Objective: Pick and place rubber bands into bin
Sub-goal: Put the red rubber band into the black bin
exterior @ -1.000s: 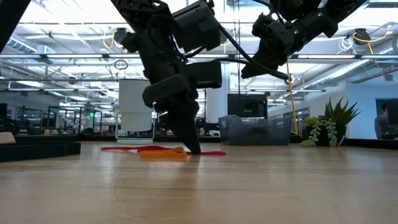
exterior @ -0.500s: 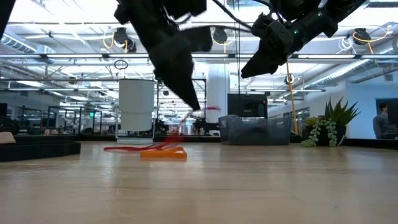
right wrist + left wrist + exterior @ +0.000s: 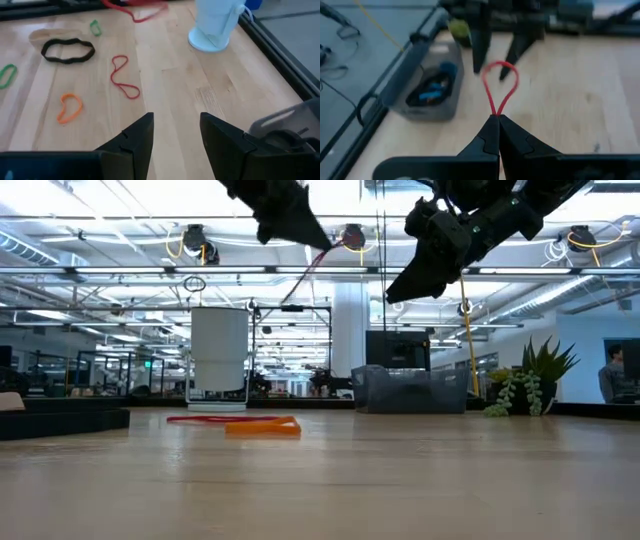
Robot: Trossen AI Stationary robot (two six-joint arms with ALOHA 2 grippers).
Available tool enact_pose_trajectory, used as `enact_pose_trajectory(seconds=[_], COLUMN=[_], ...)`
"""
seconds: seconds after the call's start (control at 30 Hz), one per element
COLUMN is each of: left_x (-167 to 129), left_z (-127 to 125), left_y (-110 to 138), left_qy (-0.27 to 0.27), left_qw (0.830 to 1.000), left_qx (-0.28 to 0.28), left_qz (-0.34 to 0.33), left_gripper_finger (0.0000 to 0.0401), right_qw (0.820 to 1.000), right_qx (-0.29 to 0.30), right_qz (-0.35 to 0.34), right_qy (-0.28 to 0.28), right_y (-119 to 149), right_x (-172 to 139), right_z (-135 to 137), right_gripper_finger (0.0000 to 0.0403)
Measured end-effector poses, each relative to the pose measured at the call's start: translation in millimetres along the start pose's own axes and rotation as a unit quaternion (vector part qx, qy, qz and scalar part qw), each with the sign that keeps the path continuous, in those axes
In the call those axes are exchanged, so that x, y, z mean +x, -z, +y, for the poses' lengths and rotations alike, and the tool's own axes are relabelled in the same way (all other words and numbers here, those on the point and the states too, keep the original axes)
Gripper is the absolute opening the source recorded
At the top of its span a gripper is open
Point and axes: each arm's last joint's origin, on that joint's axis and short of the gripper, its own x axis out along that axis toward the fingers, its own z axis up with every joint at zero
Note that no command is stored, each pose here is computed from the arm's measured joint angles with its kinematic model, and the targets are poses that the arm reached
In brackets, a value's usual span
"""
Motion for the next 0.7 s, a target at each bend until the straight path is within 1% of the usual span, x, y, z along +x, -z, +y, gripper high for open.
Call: enact_pose_trajectory(seconds=[0.1, 0.2, 0.37, 0.47, 0.6, 0.7], left_x=[-2, -3, -3, -3, -4, -4], left_z=[3, 5, 6, 5, 5, 4], left_y=[-9, -15, -17, -18, -20, -21], left_qy=[0.020, 0.045, 0.059, 0.060, 0.062, 0.062], left_qw=[0.999, 0.997, 0.995, 0.994, 0.994, 0.993], left_qx=[-0.008, -0.012, -0.015, -0.015, -0.016, -0.017], left_qz=[-0.041, -0.070, -0.080, -0.085, -0.094, -0.100], left_gripper_finger=[0.0001, 0.0001, 0.0001, 0.0001, 0.0001, 0.0001], right_qw=[1.000, 0.998, 0.989, 0.985, 0.980, 0.980], right_qx=[-0.001, 0.007, 0.000, -0.003, -0.003, 0.009], right_qz=[-0.024, -0.068, -0.142, -0.171, -0.196, -0.194], right_qy=[-0.007, -0.016, -0.030, -0.036, -0.044, -0.049], right_y=[-5, -13, -27, -33, -37, -37], right_x=[0, 0, -3, -5, -7, -7], right_z=[4, 8, 15, 19, 23, 24], right_gripper_finger=[0.0155, 0.0155, 0.0155, 0.0155, 0.0155, 0.0155])
